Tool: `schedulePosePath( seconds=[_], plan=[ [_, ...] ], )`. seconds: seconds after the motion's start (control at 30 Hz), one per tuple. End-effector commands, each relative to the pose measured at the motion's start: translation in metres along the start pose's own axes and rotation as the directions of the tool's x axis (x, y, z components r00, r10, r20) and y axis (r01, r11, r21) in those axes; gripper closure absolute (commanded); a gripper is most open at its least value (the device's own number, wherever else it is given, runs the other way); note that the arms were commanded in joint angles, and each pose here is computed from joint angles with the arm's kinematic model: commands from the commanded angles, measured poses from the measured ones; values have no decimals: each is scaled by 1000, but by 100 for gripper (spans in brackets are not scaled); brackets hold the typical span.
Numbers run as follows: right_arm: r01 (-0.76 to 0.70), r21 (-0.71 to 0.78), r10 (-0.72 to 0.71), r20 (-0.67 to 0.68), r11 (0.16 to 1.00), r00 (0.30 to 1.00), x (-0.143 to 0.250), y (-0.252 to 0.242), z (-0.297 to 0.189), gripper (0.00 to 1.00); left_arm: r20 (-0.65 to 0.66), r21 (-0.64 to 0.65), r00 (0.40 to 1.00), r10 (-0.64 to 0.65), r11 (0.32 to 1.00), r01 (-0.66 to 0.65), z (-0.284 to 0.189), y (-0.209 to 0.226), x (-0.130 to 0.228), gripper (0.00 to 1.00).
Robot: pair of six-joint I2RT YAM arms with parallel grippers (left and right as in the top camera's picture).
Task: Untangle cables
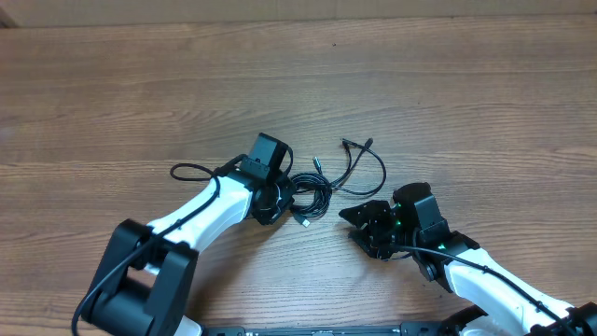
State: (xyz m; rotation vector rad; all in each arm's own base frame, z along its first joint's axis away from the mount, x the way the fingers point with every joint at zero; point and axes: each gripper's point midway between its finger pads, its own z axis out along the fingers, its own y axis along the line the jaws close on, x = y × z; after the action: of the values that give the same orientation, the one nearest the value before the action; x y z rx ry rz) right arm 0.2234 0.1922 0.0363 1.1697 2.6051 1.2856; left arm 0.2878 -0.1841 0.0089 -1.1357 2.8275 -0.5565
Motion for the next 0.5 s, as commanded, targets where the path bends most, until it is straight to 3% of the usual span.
schedulePosePath(
  seconds=[0.0,0.17,0.27,0.47],
  plan=[
    [34,-5,-35,-32,999,999,6,-1,0,50,39,141,996,82,986,-87,-42,-29,0,96],
    [39,-18,-40,-62,999,997,11,2,0,54,65,239,993,102,964,-114,-77,-44,6,95],
    [96,-130,-113,-127,987,985,24,28,-3,55,53,210,994,97,972,-106,-79,-35,9,96],
    [141,-201,-158,-67,969,985,16,47,-5,55,19,206,995,100,973,-102,-78,-33,15,96]
  ],
)
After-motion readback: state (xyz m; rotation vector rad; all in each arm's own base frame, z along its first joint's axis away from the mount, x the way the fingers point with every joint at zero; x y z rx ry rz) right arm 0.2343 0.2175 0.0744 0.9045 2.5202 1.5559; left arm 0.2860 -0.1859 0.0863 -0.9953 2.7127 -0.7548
